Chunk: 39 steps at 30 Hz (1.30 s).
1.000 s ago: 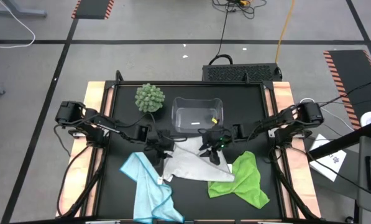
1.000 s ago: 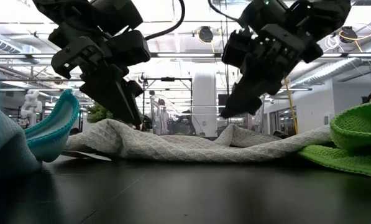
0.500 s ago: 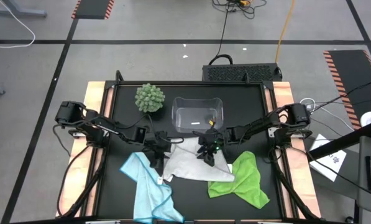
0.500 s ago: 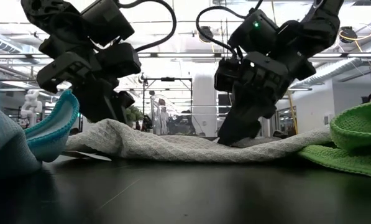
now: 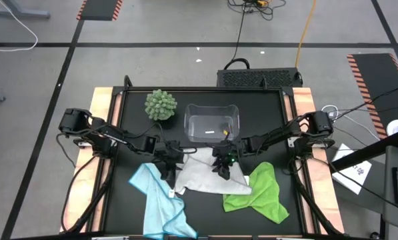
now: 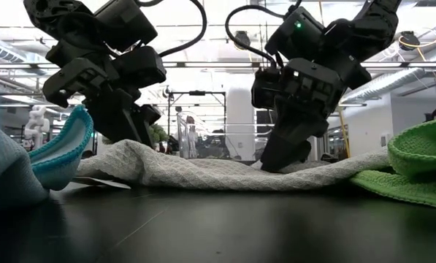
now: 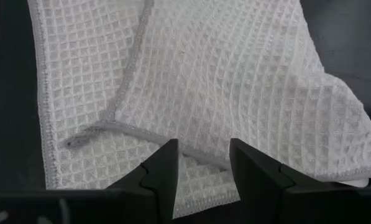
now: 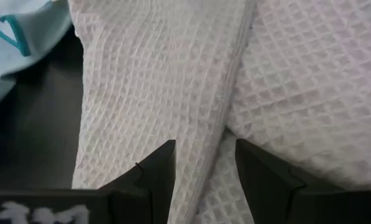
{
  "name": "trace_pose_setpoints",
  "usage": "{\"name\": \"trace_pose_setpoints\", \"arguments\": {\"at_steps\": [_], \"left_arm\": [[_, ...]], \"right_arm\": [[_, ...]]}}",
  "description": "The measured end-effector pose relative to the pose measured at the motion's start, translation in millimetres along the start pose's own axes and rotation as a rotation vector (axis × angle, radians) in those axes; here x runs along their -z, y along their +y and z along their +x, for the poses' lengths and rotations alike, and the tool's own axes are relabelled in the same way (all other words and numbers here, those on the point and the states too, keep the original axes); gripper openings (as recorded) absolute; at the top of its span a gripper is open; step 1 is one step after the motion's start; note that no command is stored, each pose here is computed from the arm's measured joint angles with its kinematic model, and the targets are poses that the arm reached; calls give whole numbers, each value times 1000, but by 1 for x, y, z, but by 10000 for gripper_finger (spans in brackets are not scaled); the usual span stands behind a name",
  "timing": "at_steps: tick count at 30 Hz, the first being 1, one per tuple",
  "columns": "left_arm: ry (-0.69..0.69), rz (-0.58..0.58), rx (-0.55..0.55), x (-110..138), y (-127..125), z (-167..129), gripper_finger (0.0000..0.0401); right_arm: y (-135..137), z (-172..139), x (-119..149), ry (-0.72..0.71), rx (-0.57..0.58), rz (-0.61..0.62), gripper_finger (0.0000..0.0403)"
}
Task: Fold microfiber towels
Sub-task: Fold the gray towel
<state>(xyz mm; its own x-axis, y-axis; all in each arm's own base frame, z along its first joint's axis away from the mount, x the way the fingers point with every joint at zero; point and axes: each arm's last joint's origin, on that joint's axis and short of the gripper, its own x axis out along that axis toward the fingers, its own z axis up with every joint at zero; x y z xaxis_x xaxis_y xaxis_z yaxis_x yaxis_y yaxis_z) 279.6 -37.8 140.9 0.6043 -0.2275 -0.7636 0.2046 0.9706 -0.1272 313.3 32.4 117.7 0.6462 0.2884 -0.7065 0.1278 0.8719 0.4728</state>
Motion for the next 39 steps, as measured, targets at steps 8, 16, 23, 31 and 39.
{"name": "trace_pose_setpoints", "arguments": {"at_steps": [8, 16, 23, 31, 39], "left_arm": [[-1, 5, 1, 0, 0, 0, 147], [-2, 12, 1, 0, 0, 0, 147], [-11, 16, 1, -1, 0, 0, 147], [-42, 45, 2, -4, 0, 0, 147], [-68, 105, -3, -7, 0, 0, 148]], "right_arm": [[5, 1, 2, 1, -15, -1, 159], [16, 3, 5, -11, -44, -30, 148], [9, 13, 6, -24, -16, -68, 120], [11, 18, -2, -40, -81, -149, 17], [23, 16, -20, 18, -81, -217, 5]]}}
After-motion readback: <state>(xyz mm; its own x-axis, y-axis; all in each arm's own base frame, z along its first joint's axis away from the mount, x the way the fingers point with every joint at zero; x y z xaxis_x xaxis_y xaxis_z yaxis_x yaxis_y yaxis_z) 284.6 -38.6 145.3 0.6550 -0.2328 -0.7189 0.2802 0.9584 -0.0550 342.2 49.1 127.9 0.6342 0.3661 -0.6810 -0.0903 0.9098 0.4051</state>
